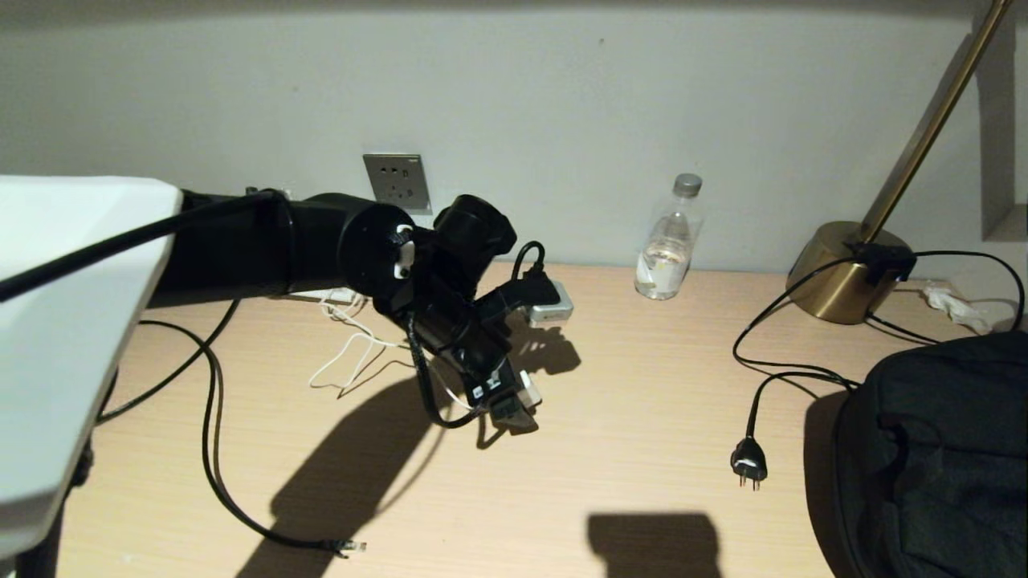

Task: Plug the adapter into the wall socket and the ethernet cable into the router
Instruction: Pick up plug

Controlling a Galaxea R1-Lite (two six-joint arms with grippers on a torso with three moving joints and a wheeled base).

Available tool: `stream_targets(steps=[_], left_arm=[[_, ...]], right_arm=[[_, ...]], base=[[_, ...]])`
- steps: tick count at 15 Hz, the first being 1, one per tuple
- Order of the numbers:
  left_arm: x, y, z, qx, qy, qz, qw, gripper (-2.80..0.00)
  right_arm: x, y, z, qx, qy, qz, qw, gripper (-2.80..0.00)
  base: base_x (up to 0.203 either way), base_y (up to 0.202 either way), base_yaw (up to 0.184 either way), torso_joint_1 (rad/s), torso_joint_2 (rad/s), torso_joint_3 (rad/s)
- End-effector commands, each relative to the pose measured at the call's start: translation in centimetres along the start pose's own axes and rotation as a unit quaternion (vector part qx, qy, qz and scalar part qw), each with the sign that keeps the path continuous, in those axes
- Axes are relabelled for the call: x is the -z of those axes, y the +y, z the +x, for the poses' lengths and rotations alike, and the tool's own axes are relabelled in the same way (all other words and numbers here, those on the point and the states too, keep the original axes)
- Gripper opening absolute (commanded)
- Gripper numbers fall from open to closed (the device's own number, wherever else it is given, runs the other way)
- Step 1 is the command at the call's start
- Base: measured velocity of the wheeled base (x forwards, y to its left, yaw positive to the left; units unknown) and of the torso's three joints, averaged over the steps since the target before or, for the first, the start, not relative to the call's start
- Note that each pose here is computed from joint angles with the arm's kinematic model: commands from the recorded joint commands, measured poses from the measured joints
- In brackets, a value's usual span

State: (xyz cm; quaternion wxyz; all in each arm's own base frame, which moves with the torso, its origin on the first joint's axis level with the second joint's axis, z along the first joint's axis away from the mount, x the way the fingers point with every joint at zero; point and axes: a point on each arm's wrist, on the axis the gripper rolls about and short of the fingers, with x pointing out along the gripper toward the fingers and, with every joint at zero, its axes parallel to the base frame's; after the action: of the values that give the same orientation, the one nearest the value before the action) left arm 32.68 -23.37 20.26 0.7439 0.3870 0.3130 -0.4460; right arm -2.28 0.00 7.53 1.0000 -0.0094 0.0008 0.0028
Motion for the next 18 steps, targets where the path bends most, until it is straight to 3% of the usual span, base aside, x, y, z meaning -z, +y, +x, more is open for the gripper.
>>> stream_targets(steps=[1, 18], left_arm=[[-0.09, 0.23, 0.54, 0.0, 0.006, 0.001, 1.0, 0.0], [-0.04, 0.12, 1.06, 0.004, 0.014, 0.001, 0.9999, 0.0]], right_arm=[[-0.01, 0.0, 0.01, 0.0, 0.001, 0.0, 1.0, -2.8], [-0.01, 0.0, 0.01, 0.0, 0.001, 0.0, 1.0, -2.8]], base=[[0.0, 0.0, 0.0, 0.0, 0.0, 0.0], [0.0, 0.0, 0.0, 0.0, 0.0, 0.0]])
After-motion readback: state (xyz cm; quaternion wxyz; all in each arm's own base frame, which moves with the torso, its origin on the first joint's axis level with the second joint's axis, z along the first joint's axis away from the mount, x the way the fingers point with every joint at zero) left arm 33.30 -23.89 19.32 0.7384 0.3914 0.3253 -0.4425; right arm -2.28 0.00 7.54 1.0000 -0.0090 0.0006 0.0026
